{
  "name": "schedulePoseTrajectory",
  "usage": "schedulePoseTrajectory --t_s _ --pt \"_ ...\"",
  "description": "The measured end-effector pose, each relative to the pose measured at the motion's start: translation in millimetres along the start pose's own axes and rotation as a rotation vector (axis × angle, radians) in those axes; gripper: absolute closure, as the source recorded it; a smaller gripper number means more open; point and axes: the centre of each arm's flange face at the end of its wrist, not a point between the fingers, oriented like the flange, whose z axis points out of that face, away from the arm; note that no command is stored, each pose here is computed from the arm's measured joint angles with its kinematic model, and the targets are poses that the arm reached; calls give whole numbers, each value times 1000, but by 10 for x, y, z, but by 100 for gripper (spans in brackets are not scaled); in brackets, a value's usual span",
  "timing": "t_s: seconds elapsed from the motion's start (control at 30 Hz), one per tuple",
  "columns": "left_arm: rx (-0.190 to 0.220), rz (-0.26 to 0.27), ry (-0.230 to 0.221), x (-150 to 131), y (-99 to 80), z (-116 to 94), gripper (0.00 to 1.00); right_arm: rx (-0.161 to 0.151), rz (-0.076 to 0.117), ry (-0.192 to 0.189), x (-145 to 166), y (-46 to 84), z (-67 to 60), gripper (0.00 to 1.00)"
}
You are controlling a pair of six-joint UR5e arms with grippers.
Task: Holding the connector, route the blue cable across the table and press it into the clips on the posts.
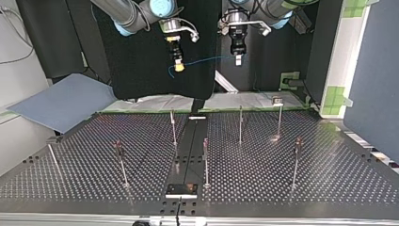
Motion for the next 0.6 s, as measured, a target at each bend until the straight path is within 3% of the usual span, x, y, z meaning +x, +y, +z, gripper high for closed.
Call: schedulePoseTrajectory --t_s 0.37,0.5,0.6 --pt "15 15 -5 -69 -40 9 100 12 -23 -89 -85 32 -99 100" --pt "24 40 -11 -172 -73 15 100 3 1 -92 9 85 -99 100" --pt "25 50 -12 -253 -75 9 100 9 35 -70 144 94 -99 100"
